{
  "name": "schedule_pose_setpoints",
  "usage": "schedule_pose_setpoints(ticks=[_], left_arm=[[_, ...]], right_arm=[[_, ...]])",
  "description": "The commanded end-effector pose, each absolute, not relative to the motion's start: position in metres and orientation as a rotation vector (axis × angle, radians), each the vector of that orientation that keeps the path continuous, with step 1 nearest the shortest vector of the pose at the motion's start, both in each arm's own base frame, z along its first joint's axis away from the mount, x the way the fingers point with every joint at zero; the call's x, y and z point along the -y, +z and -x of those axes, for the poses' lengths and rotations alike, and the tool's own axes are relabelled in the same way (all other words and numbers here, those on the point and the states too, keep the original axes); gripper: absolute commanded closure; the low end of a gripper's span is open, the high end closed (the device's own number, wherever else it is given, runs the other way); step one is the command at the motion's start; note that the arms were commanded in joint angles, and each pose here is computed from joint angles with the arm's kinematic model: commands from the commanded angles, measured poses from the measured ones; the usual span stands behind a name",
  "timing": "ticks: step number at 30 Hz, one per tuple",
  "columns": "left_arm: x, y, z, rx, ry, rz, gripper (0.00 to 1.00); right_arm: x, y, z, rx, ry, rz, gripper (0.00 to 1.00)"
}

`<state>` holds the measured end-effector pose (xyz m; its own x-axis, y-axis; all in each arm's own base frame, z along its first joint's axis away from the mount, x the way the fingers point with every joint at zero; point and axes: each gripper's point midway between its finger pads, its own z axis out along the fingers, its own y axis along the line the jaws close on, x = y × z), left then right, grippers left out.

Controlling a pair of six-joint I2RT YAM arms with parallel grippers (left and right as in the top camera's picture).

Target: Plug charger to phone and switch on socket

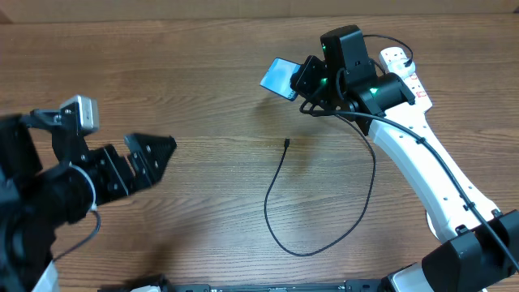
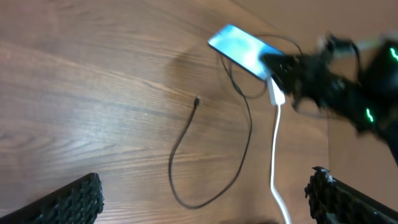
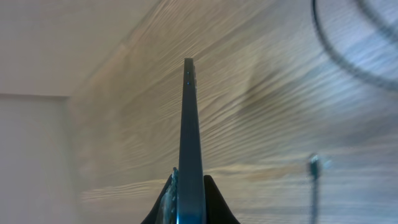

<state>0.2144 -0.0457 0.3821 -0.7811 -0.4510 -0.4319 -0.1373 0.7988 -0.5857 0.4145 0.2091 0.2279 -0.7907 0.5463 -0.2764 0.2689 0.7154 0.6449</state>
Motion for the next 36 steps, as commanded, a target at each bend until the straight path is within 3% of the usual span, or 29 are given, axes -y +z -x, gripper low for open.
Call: schedule_pose_setpoints(ticks=[1,7,21,32,36], left_arm=[[0.034,0.352,-0.235,-2.442,-0.788,0.886,0.00],[0.044,0.318,-0.268,-2.403,-1.041,1.448,0.05],[0.131,0.291,-0.358,-2.568,-1.666,1.200,0.15],[0.178,0.268,-0.388,-2.616,-1.768,1.256,0.16],[0.184,0.273,-0.396,-2.583,-1.783,1.246,0.22]], right_arm=[[-0.227,0.277,-0.408,-2.378,1.106,-0.762,0.96],[-0.243,0.289,-0.404,-2.362,1.298,-0.891,0.96],[-0.259,0.295,-0.389,-2.363,1.537,-1.323,0.96],[-0.268,0.302,-0.382,-2.392,1.618,-1.315,0.96],[-0.273,0.304,-0.379,-2.403,1.635,-1.294,0.96]])
